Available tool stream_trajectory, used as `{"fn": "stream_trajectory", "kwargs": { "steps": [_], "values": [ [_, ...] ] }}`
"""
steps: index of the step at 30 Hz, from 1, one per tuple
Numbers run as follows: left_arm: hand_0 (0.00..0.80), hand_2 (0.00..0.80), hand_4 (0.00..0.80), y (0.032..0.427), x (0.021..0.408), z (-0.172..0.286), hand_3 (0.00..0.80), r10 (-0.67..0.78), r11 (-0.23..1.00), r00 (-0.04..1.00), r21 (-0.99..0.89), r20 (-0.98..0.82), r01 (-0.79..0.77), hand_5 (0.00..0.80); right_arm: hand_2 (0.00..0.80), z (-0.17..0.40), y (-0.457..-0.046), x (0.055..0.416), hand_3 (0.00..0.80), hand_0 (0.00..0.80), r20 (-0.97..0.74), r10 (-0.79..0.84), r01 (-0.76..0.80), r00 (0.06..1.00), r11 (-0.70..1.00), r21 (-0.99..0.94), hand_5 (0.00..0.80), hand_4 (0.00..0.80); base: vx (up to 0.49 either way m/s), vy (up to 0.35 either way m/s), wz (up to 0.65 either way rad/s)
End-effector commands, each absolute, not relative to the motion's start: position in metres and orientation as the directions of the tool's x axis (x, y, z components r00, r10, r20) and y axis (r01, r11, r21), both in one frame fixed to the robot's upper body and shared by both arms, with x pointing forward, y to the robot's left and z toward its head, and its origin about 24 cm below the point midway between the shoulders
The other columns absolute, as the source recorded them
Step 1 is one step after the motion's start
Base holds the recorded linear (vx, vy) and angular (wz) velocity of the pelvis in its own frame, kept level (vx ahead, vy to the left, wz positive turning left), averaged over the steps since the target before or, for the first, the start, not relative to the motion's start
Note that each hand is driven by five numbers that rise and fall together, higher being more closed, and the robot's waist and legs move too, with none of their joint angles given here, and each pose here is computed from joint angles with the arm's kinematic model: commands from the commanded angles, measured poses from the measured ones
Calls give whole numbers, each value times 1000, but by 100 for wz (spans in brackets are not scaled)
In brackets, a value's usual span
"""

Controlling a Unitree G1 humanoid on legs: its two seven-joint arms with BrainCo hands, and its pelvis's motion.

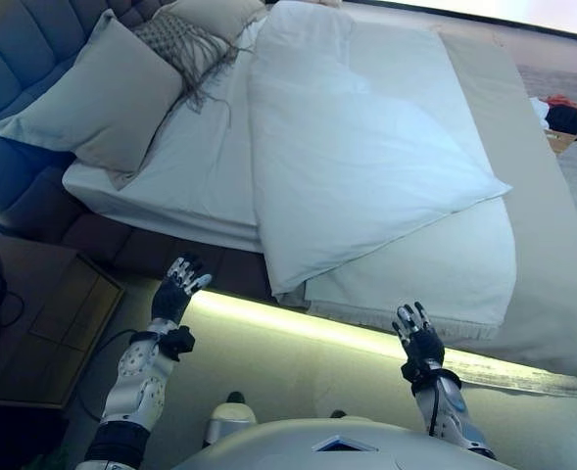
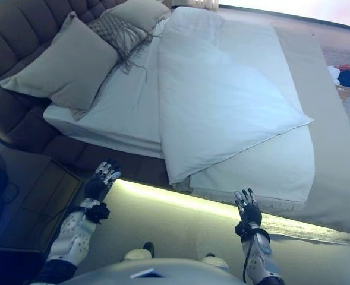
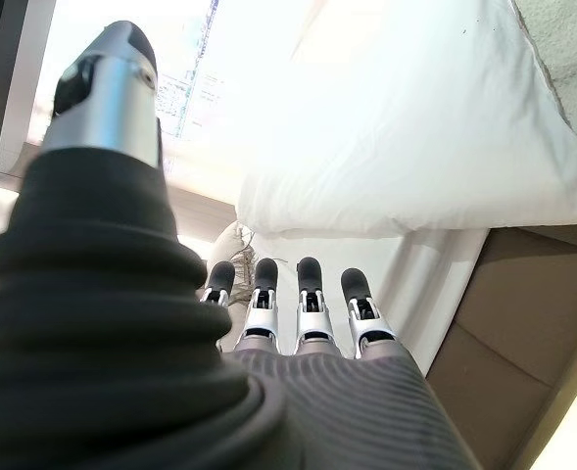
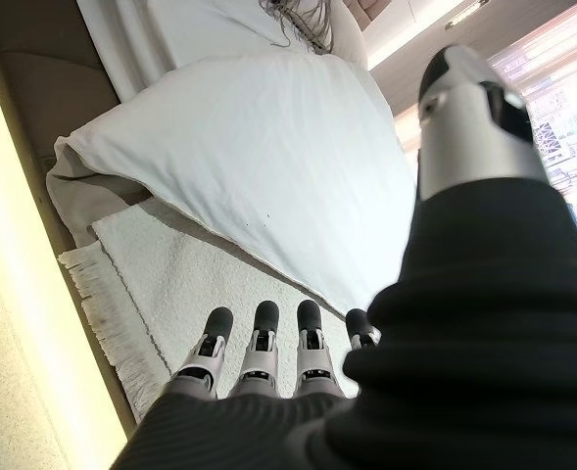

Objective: Make the bed neatly

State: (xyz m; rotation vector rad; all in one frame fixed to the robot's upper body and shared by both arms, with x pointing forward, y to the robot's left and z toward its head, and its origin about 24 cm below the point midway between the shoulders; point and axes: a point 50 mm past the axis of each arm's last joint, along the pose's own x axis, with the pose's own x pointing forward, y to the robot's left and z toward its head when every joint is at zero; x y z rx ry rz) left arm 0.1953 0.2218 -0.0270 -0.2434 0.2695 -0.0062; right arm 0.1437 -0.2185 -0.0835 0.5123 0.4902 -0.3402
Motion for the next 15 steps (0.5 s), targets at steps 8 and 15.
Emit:
{"fn": "stream_trajectory", "kwargs": {
  "steps": [8,15],
  "values": [
    [0,0,0,239,209,-8,0,-13,983,982,-184,-186,-22,0,0,-57,-219,171,0,0,-383,-187,362,905,811,459,0,0,22,113,1],
    [0,0,0,234,210,-11,0,-42,987,978,-157,-204,10,0,0,-56,-216,169,0,0,-364,-187,359,913,792,494,0,0,37,242,10]
  ]
}}
